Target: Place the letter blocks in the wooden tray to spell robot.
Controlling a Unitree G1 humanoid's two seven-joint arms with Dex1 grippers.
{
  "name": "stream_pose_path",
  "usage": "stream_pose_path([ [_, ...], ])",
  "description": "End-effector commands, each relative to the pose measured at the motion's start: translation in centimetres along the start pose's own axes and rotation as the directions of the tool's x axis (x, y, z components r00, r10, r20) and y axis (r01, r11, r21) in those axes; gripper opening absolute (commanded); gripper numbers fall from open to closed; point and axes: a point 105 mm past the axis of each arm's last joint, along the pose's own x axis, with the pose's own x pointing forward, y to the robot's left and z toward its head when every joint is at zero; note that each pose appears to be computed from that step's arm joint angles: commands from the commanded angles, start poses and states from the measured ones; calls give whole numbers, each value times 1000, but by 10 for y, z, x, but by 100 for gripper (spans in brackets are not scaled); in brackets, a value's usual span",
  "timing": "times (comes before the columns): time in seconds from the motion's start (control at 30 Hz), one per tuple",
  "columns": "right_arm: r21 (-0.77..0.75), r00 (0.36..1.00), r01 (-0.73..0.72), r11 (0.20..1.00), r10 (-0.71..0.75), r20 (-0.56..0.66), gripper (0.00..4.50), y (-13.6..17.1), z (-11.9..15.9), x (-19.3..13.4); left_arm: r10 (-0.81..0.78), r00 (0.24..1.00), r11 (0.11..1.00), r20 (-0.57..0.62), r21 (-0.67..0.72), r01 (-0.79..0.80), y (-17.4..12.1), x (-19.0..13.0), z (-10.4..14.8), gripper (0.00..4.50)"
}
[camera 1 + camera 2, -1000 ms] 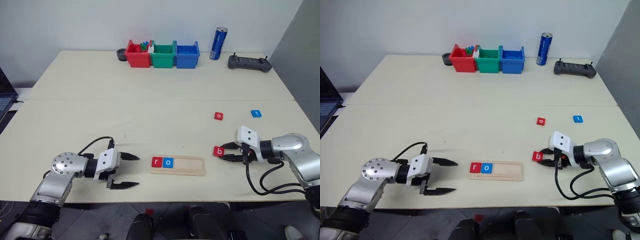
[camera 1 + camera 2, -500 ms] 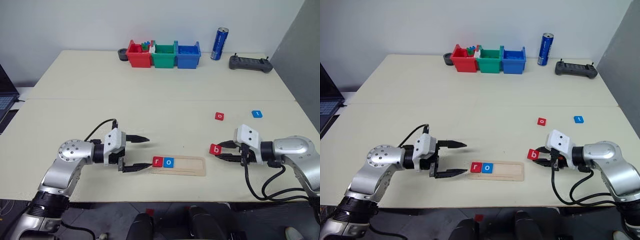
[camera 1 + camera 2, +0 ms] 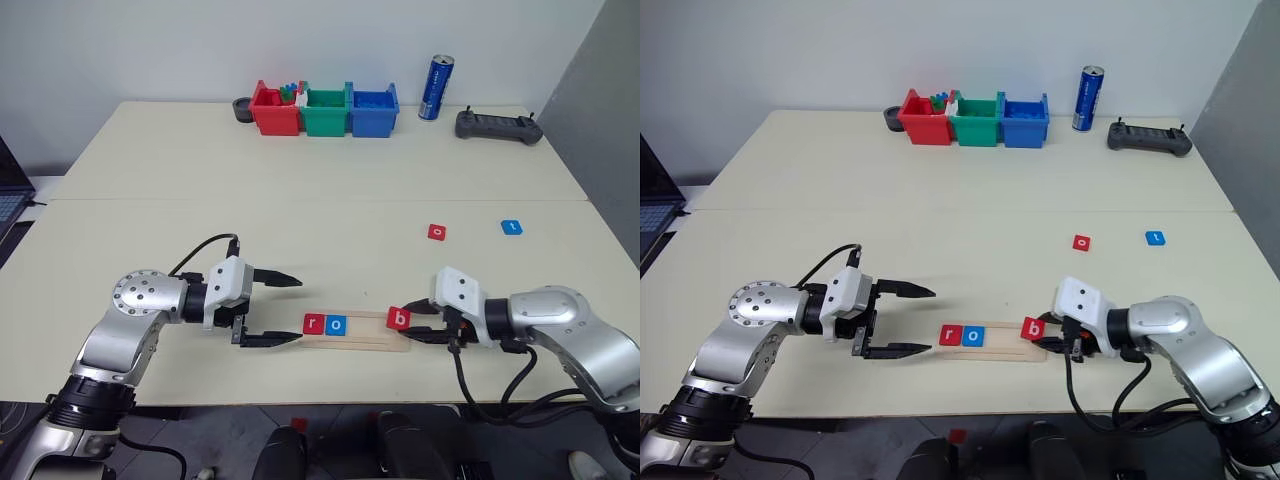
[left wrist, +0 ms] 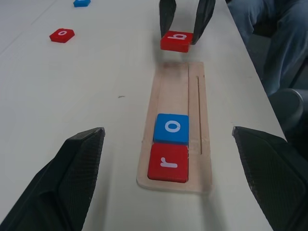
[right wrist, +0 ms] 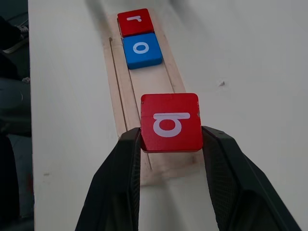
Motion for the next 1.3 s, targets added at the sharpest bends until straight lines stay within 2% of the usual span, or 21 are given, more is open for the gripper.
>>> stream_pose_path([
  [0.03, -41, 1000, -7, 999, 7, 7, 145, 4, 11, 11, -2, 1000, 999, -27, 50, 4, 2, -6, 1, 450],
  [0.3, -19, 1000, -2, 1000, 2, -23, 145, 0, 15, 34, -4, 999, 998, -46, 61, 7, -2, -6, -7, 450],
  [0.7, -61, 996, -72, 996, 69, -55, 145, 6, 14, 40, 10, 999, 998, -45, 67, -7, -3, -7, -12, 450],
  [1.0, -85, 996, -63, 994, 58, -64, 145, 3, 13, 41, 11, 999, 997, -40, 75, -8, -3, -4, -8, 450],
  [1.17, -104, 997, -58, 993, 52, -59, 318, 1, 15, 42, 11, 999, 997, -41, 77, -8, -3, -3, -6, 450],
  [1.3, -118, 999, -39, 992, 37, -18, 449, -2, 28, 39, 13, 999, 997, -43, 77, -10, -3, -3, -5, 450],
])
